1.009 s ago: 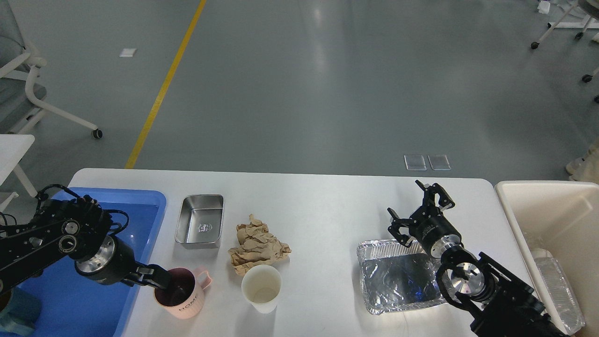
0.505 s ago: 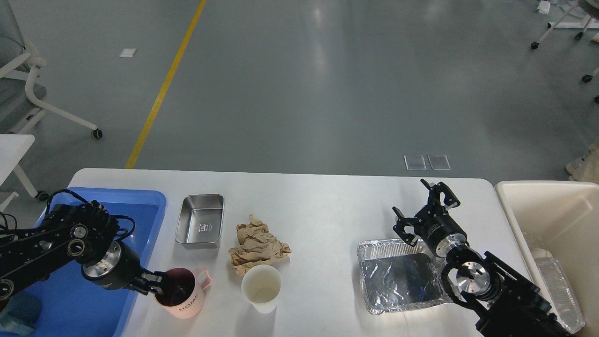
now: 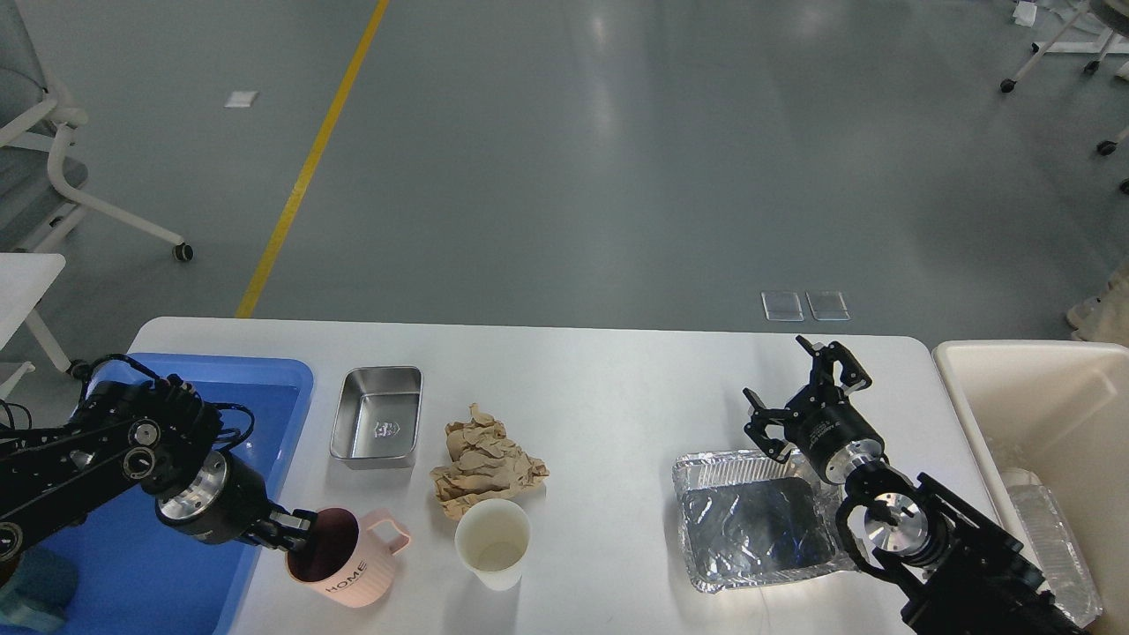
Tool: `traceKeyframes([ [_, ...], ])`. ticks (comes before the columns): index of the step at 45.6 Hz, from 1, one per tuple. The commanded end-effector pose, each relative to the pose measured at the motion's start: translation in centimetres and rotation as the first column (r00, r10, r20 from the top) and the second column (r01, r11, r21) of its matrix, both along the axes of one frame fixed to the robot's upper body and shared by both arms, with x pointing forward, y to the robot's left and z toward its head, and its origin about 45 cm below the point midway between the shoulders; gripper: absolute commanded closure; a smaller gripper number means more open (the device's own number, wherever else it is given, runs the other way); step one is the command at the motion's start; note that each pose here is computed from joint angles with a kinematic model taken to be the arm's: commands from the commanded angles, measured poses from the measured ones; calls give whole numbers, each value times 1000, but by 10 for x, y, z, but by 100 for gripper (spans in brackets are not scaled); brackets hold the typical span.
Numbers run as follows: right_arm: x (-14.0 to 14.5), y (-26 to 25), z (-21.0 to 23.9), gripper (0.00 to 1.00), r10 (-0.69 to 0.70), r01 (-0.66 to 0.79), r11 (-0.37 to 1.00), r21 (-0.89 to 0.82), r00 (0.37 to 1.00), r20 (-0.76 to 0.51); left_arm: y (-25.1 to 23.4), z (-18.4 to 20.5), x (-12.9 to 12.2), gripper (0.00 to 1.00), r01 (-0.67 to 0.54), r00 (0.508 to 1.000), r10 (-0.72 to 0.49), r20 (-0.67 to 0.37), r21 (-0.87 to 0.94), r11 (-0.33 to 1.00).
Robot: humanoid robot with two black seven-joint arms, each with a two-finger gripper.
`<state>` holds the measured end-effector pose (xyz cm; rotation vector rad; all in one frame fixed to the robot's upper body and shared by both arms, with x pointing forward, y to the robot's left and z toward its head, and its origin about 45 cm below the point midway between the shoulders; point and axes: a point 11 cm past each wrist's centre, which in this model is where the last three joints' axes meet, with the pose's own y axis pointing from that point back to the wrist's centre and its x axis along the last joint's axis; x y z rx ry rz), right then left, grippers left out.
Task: Tidy desktop
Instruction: 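Grasp the pink mug with the left gripper, then lift the pink mug and lower it into the blue tub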
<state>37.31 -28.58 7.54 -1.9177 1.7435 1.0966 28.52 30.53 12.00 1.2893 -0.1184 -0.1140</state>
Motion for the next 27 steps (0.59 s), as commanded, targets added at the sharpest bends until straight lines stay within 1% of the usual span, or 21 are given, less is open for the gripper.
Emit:
traceKeyframes([
  [1, 0, 1, 0, 0, 1, -1, 1000, 1, 1000, 0, 0, 1, 1, 99, -1, 1000, 1, 3, -1, 1000],
  [11, -1, 1, -1, 0, 1, -1, 1000, 1, 1000, -3, -5, 8, 5, 99, 12, 1000, -12, 22, -11, 1000],
  [15, -1, 1, -2, 0, 1, -1, 1000, -1, 1000, -4, -6, 24, 20, 99, 17, 998, -16, 67, -15, 1000],
  [18, -1, 2, -3, 0, 7, -7, 1000, -7, 1000, -8, -5, 36, 27, 98, 16, 995, -14, 95, -21, 1000],
  [24, -1, 4, -4, 0, 18, -18, 1000, -16, 1000, -14, 9, 64, 35, 98, -12, 989, 17, 144, -33, 999],
  [27, -1, 5, -5, 0, 19, -20, 1000, -15, 1000, -14, 17, 71, 34, 98, -29, 988, 34, 148, -34, 999],
])
